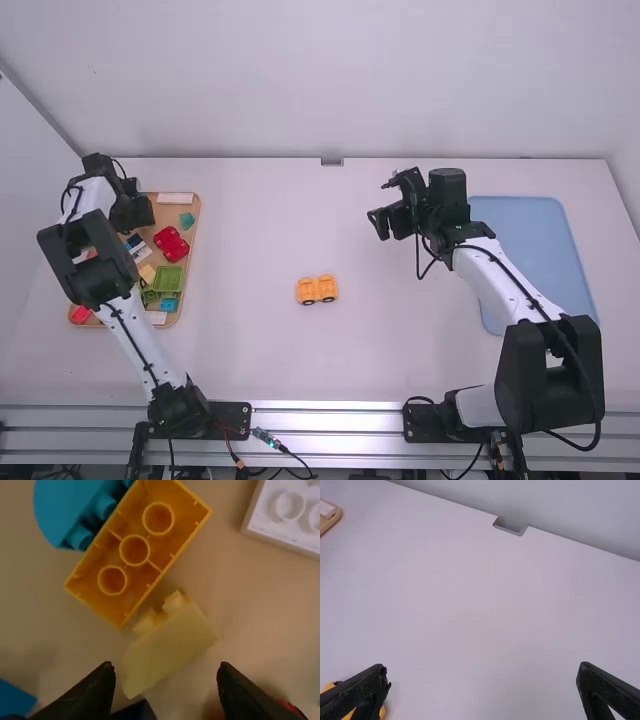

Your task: Assemble lego blocks to make yellow taxi

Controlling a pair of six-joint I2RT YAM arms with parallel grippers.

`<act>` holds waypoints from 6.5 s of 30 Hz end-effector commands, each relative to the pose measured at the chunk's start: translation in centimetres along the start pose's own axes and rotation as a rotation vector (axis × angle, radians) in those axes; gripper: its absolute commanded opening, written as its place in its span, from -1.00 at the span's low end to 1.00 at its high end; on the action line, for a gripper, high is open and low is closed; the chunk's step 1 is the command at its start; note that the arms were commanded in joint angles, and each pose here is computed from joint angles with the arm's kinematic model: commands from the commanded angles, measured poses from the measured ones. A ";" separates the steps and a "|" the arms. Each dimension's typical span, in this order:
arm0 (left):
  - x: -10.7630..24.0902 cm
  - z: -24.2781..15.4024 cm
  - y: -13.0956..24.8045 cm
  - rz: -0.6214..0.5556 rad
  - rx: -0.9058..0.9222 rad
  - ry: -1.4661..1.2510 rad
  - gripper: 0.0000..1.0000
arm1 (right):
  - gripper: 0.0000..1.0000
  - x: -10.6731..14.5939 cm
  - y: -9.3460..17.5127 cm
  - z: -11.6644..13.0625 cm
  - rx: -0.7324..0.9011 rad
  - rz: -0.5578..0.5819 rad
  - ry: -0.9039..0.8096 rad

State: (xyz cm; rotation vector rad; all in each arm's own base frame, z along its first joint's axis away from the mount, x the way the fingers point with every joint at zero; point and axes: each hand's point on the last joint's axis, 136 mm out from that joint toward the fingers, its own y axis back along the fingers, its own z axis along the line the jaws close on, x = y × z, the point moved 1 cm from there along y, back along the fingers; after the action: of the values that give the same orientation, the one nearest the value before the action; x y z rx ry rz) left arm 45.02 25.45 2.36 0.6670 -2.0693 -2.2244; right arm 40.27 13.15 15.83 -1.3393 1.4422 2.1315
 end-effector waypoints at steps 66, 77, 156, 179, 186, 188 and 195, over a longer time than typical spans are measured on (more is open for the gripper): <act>-1.2 0.1 0.4 -0.030 -0.048 -0.076 0.01 | 0.99 -1.0 0.0 0.0 -0.004 -0.019 0.007; -1.4 -1.7 2.5 0.017 -0.029 -0.092 0.08 | 0.99 -0.9 0.0 0.1 -0.005 -0.014 0.005; 2.2 -1.7 -3.0 0.044 -0.078 -0.148 -0.45 | 0.99 -0.6 0.0 0.0 -0.001 -0.003 0.001; 1.0 -2.7 -2.6 0.003 -0.033 -0.151 -0.96 | 0.99 -0.8 0.0 0.0 -0.003 -0.011 0.004; -0.6 -2.6 -0.2 -0.064 -0.045 -0.105 -0.96 | 0.99 -0.8 0.0 0.1 -0.006 -0.011 -0.023; -1.2 -2.5 1.0 -0.091 -0.046 -0.105 -0.96 | 0.98 -0.8 0.0 0.0 -0.006 -0.012 -0.027; -2.6 -4.7 5.1 -0.253 -0.055 -0.118 -0.96 | 0.99 -0.8 0.0 0.1 -0.008 -0.012 -0.028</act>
State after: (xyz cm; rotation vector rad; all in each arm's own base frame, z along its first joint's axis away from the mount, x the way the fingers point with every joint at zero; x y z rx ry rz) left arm 47.20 23.12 3.92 0.7574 -2.0373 -2.4652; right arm 40.16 13.14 15.71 -1.2962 1.4347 2.1485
